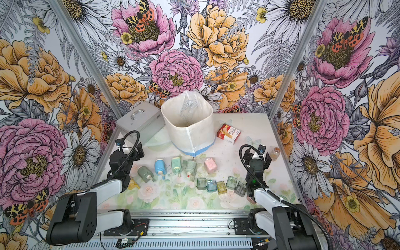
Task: Take out the pencil sharpener tray and clean the shavings
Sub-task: Reset both arms
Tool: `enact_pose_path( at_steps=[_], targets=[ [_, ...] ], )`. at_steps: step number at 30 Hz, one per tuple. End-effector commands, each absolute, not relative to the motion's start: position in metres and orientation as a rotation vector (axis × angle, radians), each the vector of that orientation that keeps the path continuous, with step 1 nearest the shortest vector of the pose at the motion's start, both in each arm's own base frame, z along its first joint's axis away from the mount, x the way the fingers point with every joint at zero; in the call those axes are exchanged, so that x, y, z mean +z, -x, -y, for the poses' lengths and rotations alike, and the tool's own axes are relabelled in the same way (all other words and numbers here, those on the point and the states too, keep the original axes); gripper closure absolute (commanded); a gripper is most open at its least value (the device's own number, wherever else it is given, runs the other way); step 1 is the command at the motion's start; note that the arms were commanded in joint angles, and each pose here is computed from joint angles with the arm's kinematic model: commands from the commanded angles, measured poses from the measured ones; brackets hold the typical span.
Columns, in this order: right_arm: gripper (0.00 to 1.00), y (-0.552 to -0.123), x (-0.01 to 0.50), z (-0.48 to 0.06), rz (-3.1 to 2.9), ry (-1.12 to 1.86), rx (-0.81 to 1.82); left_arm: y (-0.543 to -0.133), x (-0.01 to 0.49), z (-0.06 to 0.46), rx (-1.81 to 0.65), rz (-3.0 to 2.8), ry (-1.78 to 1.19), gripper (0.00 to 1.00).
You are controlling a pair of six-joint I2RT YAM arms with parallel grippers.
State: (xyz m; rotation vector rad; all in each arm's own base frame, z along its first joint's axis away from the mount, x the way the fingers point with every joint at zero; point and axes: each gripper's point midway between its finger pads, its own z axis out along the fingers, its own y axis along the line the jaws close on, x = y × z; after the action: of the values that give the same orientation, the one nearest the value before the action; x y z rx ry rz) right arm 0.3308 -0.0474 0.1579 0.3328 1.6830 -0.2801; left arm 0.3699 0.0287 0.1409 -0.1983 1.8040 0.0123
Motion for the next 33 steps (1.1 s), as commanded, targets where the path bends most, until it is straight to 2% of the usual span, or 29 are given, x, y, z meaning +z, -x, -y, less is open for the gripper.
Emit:
enact_pose_path(
  at_steps=[1,16,30,31,33],
  targets=[
    [0.10,-0.339,0.164,0.038,-1.666,-0.274,-0.243,-0.376,0.159,-0.018,-0.025,-1.716,0.098,0.01],
    [0.11,-0.353,0.152,0.034,-1.643,-0.204,-0.245,-0.386,0.136,0.012,-0.095,-1.749,-0.069,0.01],
    [0.11,-0.378,0.126,0.033,-1.705,-0.181,-0.254,-0.399,0.120,0.013,-0.182,-1.789,-0.090,0.01],
    [0.02,-0.380,0.123,0.032,-1.734,-0.180,-0.248,-0.399,0.120,0.012,-0.182,-1.788,-0.089,0.01],
    [0.00,-0.386,0.122,0.028,-1.750,-0.150,-0.250,-0.400,0.121,0.012,-0.182,-1.786,-0.090,0.01]
  ],
)
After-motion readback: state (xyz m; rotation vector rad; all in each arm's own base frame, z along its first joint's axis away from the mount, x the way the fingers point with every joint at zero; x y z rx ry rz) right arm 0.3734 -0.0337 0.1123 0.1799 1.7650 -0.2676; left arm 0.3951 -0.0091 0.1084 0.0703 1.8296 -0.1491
